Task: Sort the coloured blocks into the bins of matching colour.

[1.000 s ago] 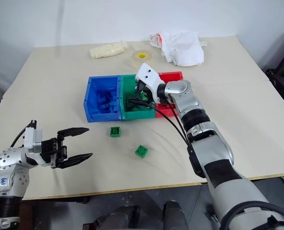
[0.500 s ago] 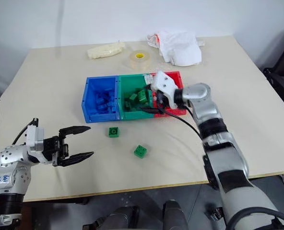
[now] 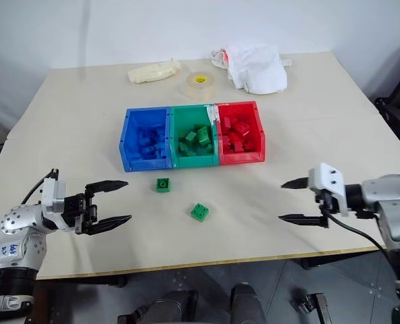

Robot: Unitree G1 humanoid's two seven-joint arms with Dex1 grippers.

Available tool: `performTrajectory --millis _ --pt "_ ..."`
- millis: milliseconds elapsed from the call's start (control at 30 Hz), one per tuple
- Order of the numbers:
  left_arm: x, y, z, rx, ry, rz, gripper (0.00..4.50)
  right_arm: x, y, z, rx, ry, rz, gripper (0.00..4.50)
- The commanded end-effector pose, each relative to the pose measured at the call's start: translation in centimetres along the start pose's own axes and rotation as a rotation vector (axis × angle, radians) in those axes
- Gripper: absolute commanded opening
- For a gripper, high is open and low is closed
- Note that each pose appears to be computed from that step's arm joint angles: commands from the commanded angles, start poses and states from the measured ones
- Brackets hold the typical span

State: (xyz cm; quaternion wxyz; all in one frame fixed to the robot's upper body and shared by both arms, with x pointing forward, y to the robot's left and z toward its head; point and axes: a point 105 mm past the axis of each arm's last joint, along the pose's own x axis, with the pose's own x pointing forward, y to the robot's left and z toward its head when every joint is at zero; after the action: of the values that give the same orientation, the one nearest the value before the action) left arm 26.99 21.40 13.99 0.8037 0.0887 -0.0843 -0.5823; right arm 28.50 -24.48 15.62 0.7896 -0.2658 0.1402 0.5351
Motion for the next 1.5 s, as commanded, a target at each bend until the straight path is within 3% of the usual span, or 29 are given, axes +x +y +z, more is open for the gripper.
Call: performTrajectory --millis 33,300,500,733,1000,1100,1267,1400,1500 --pt "-0.3 0.3 0.5 0.031 0.005 -0.003 4.50 -0.2 -0.3 2.0 -0.061 -0.039 -0.017 4.48" --pt "0.1 0.4 0.6 0.035 -0.002 -0.014 4.50 3.4 0.4 4.4 -0.115 -0.100 0.068 4.48" --pt "0.2 -0.5 0.5 0.034 -0.013 -0.002 4.50 11.5 2.8 7.9 -0.173 -0.201 0.244 4.48" --pt "0.0 -1.7 0.6 0.033 -0.015 0.029 4.50 16.6 3.3 8.5 -0.175 -0.218 0.301 4.48" --pt "-0.7 -2.5 0.7 0.030 -0.003 0.065 4.50 18.6 3.9 8.3 -0.177 -0.233 0.352 4.48" --pt "-0.7 -2.5 0.7 0.031 -0.003 0.070 4.50 18.8 4.1 8.4 -0.180 -0.240 0.367 3.94" --pt "-0.6 -2.4 0.7 0.031 -0.003 0.073 4.50 18.9 4.0 8.5 -0.181 -0.249 0.363 2.18" --pt "-0.5 -2.3 0.7 0.030 -0.005 0.074 4.50 18.7 3.8 8.9 -0.185 -0.265 0.347 2.05" --pt "-0.3 -2.0 0.6 0.031 -0.009 0.075 4.50 17.7 1.8 11.7 -0.203 -0.350 0.240 2.05"
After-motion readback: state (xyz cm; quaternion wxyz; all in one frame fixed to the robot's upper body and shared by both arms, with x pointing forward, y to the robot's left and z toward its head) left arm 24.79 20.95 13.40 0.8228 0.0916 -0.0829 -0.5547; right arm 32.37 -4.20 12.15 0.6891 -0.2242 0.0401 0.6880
